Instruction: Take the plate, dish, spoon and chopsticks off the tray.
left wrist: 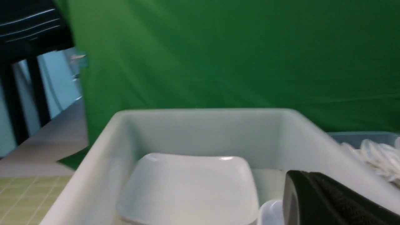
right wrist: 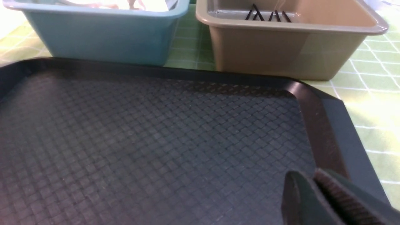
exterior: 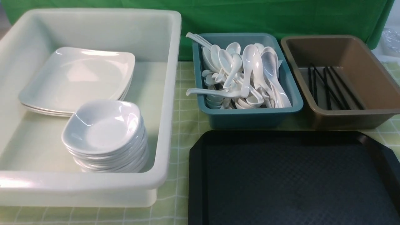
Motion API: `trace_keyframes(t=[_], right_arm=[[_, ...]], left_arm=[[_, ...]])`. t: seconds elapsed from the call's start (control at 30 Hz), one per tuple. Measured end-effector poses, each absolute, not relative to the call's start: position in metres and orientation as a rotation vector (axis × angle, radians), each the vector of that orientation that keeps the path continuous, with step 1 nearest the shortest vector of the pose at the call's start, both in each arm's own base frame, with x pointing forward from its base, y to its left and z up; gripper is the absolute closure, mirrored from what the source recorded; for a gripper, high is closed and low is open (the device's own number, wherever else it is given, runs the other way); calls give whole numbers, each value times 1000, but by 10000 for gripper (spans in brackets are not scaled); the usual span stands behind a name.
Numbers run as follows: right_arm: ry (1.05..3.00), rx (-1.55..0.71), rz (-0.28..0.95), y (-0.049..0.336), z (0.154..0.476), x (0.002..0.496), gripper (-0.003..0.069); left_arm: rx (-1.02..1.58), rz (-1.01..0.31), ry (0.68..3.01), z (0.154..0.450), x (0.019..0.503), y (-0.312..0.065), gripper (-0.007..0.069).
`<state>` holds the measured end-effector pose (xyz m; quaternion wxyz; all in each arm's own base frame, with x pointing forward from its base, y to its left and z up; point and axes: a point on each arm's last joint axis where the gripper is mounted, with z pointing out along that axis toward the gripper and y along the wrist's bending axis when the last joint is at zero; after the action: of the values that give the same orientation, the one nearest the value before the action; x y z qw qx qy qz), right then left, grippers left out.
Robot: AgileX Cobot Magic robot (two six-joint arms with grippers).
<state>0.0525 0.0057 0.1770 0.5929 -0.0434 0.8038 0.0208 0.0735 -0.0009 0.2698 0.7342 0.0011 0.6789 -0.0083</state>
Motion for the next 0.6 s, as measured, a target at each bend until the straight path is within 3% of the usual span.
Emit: trace_keyframes(t=[0.23, 0.6], right_arm=[[1869, -101, 48, 6, 177, 52, 544], [1868, -101, 48, 6, 177, 52, 512]], left_arm=[[-106, 42, 1585, 204, 57, 5, 615], [-125, 9, 1709, 191, 56, 3, 615]])
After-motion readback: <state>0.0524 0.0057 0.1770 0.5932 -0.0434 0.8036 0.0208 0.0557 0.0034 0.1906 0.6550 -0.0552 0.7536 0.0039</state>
